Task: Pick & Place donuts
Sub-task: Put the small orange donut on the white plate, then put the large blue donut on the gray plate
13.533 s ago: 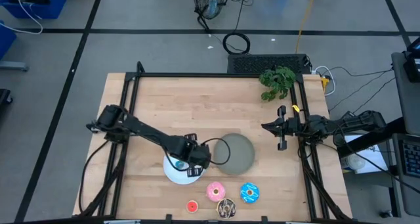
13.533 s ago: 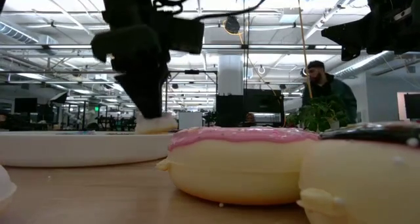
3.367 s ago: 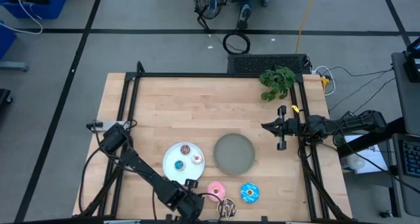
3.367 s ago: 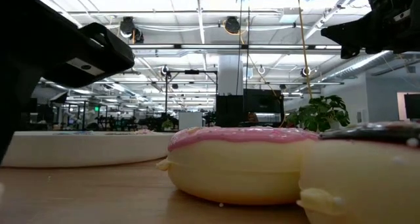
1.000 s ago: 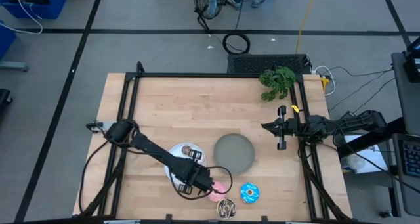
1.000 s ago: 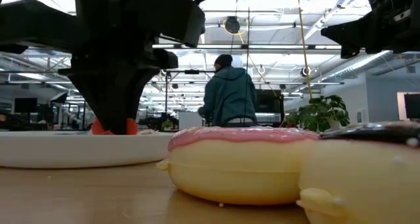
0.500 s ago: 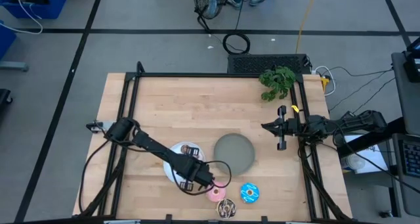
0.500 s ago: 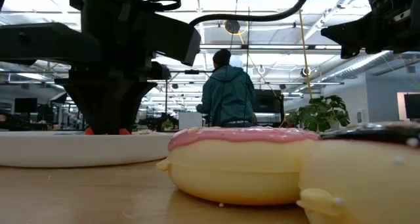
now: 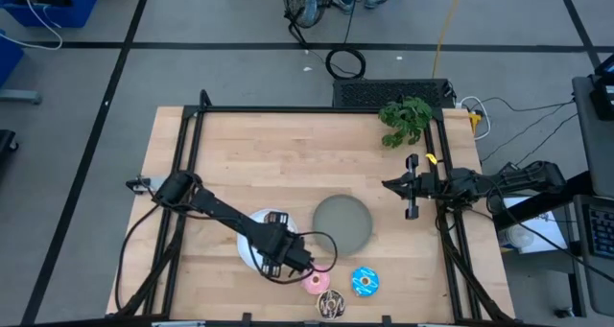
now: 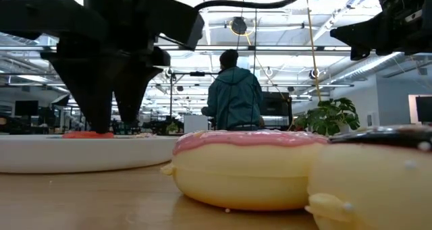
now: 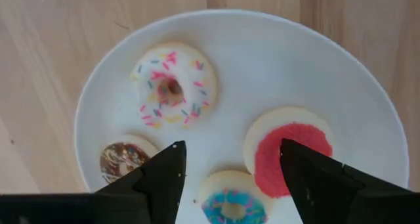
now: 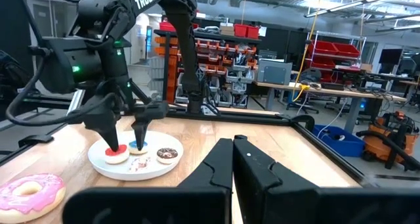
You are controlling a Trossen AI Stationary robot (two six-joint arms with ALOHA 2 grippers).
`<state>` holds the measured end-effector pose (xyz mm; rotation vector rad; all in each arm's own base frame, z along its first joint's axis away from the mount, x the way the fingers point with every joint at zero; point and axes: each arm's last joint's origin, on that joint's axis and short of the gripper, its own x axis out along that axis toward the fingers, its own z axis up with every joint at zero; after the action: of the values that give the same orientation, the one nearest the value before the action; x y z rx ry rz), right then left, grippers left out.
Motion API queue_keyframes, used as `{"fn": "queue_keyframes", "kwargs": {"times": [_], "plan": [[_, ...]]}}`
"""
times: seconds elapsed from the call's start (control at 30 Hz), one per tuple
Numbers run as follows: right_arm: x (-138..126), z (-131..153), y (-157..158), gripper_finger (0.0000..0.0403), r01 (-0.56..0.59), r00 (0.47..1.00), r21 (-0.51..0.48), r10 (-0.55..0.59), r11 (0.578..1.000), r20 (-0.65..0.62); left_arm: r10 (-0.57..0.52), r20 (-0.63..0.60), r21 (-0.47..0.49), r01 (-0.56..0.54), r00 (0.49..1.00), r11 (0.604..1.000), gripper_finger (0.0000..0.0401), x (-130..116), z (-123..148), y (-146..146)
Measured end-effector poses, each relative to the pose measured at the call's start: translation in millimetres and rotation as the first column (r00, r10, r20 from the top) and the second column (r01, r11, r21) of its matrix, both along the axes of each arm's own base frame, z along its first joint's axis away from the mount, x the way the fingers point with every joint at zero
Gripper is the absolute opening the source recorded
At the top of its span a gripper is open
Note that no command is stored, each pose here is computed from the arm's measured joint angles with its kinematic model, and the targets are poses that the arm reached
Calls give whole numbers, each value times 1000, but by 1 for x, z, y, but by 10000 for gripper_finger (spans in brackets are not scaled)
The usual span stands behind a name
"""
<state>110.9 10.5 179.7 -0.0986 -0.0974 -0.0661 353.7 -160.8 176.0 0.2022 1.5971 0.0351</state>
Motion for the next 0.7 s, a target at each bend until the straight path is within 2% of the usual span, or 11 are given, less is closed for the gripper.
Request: {"fn": "queue_keyframes", "kwargs": {"times": [0.17,0.3,0.4,0.5,0.63,0.7], "plan": [[0,0,0,0,0,1000,0,0,1000,-1,-12,17,-4,12,1000,1000,233,3,6,-1],[0,0,0,0,0,1000,0,0,1000,-1,-14,20,19,13,1000,1000,205,4,15,-2],[0,0,0,0,0,1000,0,0,1000,-1,-43,42,45,41,998,998,161,5,25,-6],[0,0,0,0,0,1000,0,0,1000,-1,-66,57,48,63,996,997,100,6,40,-11],[0,0,0,0,0,1000,0,0,1000,-1,2,69,106,-9,998,994,17,4,68,-10],[0,0,0,0,0,1000,0,0,1000,-1,41,80,163,-53,996,985,9,0,85,-10]]}}
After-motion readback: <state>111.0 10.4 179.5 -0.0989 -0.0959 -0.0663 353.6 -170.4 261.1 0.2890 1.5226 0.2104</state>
